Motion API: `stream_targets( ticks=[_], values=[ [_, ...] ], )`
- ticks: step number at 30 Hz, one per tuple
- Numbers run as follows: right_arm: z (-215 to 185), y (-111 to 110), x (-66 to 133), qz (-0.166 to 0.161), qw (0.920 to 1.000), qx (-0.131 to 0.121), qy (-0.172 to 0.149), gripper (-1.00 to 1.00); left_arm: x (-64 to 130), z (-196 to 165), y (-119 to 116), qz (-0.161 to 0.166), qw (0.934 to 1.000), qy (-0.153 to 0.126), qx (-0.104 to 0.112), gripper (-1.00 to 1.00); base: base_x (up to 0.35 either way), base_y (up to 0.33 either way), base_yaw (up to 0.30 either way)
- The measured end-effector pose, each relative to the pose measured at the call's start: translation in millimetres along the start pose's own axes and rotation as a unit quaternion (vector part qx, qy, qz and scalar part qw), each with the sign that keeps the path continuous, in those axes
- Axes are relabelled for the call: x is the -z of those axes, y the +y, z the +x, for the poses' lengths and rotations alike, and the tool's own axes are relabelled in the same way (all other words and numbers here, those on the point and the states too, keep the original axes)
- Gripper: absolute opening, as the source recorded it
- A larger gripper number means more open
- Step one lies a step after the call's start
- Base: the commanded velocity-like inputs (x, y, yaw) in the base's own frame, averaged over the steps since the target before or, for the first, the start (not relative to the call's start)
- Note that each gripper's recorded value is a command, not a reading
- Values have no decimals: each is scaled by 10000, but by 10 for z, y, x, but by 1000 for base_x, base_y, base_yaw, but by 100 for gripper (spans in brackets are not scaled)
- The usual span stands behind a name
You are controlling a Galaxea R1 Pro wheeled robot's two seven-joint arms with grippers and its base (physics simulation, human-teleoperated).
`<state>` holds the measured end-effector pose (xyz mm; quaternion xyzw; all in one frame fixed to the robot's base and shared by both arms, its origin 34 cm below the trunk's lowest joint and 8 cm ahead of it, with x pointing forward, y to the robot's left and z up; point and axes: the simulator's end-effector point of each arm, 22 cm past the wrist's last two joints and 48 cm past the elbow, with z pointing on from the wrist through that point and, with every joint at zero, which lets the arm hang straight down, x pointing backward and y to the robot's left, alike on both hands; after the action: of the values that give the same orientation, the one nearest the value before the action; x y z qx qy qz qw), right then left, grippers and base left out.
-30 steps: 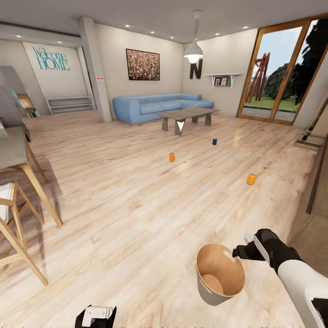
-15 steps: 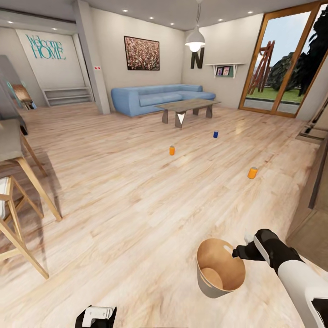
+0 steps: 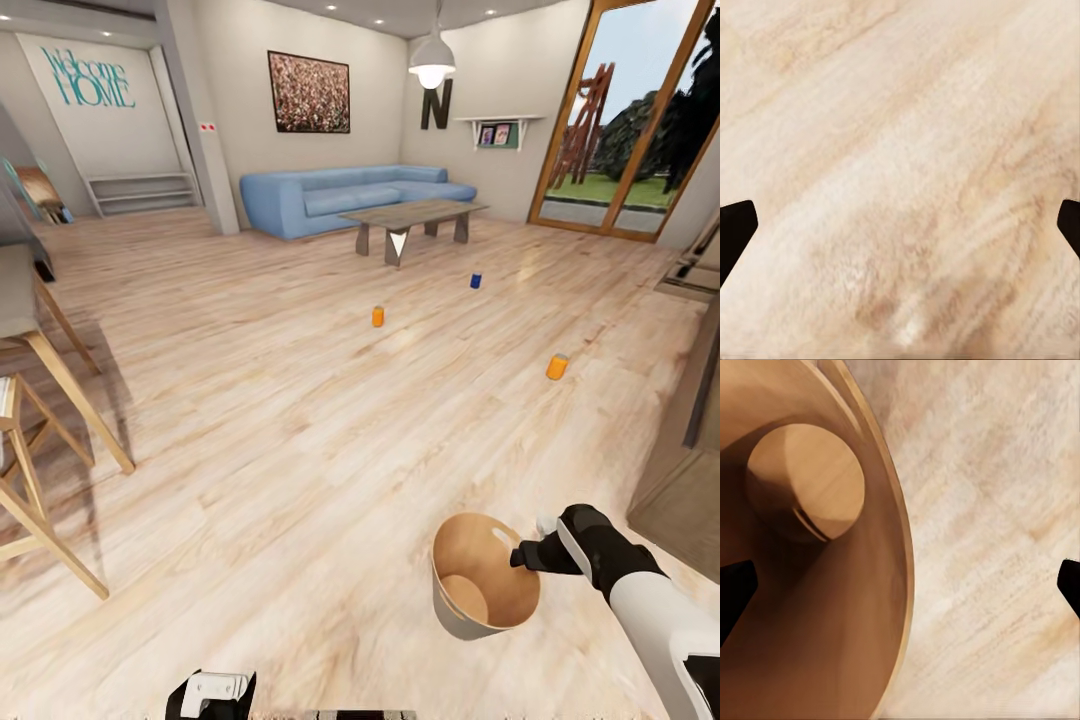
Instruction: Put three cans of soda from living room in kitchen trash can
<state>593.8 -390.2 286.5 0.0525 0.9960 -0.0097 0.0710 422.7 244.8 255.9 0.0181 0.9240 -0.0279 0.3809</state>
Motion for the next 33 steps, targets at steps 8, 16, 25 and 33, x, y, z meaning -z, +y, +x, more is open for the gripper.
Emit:
stream_targets(
  ticks=[8, 16, 25, 33],
  values=[
    [112, 3, -170, 11, 9998, 6, 175, 100, -26, 137, -3, 6, 9999, 158, 9, 100, 0, 0, 0],
    [142, 57, -220, -17, 9997, 25, 223, 100, -33, 155, 0, 2, 9998, 178, 13, 100, 0, 0, 0],
    [194, 72, -301, -17, 9995, 33, 304, 100, -44, 229, -4, 7, 9996, 264, 16, 100, 0, 0, 0],
    [206, 68, -321, -9, 9995, 34, 324, 100, -47, 241, -1, 5, 9996, 276, 18, 100, 0, 0, 0]
  ],
)
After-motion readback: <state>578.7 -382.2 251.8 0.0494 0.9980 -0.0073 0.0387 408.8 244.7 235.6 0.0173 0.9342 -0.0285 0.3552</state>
